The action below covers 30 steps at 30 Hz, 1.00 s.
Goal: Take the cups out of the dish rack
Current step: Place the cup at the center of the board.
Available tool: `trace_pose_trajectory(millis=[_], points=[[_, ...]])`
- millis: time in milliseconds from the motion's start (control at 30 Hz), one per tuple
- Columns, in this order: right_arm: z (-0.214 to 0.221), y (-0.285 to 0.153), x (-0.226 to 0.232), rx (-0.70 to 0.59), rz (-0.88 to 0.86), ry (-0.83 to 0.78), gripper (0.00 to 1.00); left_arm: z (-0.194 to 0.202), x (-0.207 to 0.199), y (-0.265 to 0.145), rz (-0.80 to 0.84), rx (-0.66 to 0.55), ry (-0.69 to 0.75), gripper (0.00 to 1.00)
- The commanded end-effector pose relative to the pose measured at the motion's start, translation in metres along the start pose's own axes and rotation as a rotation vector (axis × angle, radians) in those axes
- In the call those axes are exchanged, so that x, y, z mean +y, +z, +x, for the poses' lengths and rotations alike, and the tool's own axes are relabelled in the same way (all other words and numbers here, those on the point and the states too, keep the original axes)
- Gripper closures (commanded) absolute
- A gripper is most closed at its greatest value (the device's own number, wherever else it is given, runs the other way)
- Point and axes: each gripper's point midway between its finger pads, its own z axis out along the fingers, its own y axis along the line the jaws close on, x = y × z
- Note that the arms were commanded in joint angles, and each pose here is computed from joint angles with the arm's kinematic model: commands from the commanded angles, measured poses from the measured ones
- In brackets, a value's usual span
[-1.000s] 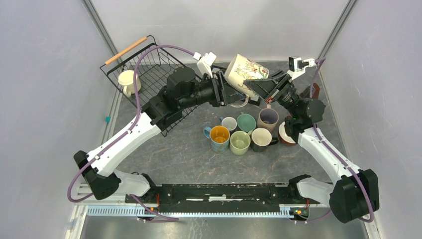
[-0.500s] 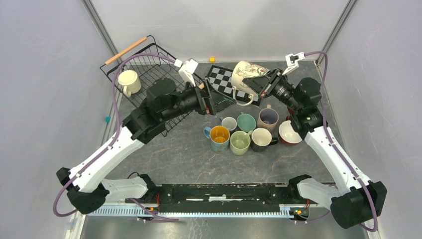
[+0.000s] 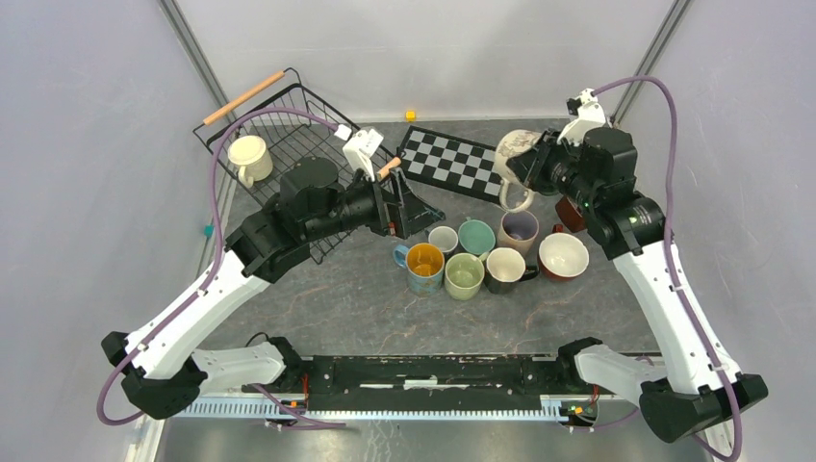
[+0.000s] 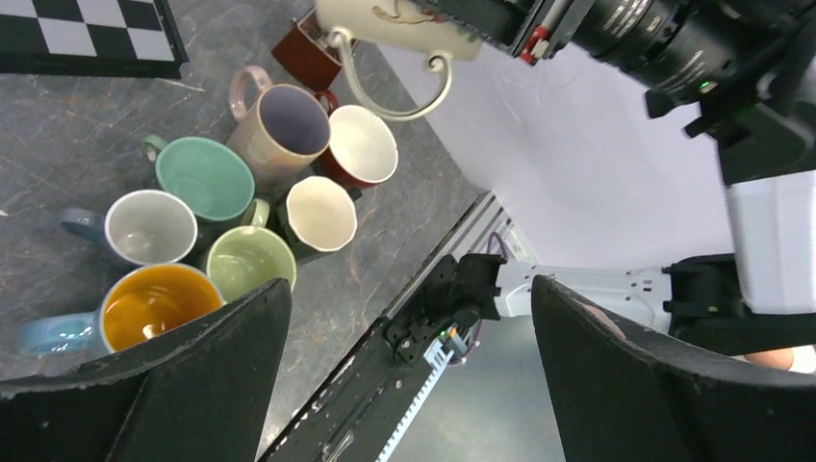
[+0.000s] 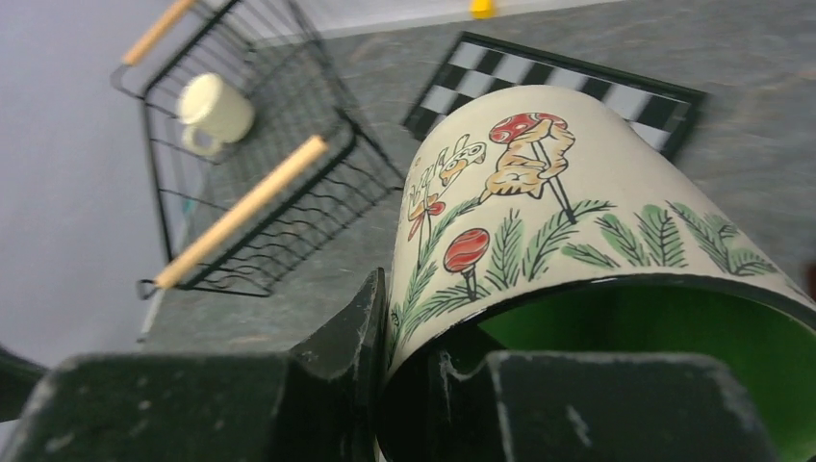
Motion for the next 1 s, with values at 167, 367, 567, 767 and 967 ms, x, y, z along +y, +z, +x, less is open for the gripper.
trace_pose_trajectory(millis=[167,367,567,767,967], points=[[-0.009,-0.052,-0.076,0.028,0.453,-0.171,1.00,0.012,-0.002,-0.005,0.024,0.060,0.066,0.00],[0.017,-0.088,-0.131,0.111,0.695,-0.160,1.00,0.019,-0.002,-0.005,0.040,0.081,0.056,0.00],[0.040,-0.115,-0.179,0.192,0.854,-0.131,1.00,0.022,-0.004,-0.006,0.055,0.089,0.052,0.00],[0.065,-0.132,-0.227,0.229,0.965,-0.063,1.00,0.028,-0.009,-0.004,0.088,0.123,0.043,0.00],[0.101,-0.130,-0.265,0.289,0.999,-0.002,1.00,0.035,-0.009,-0.005,0.099,0.161,0.045,0.00]])
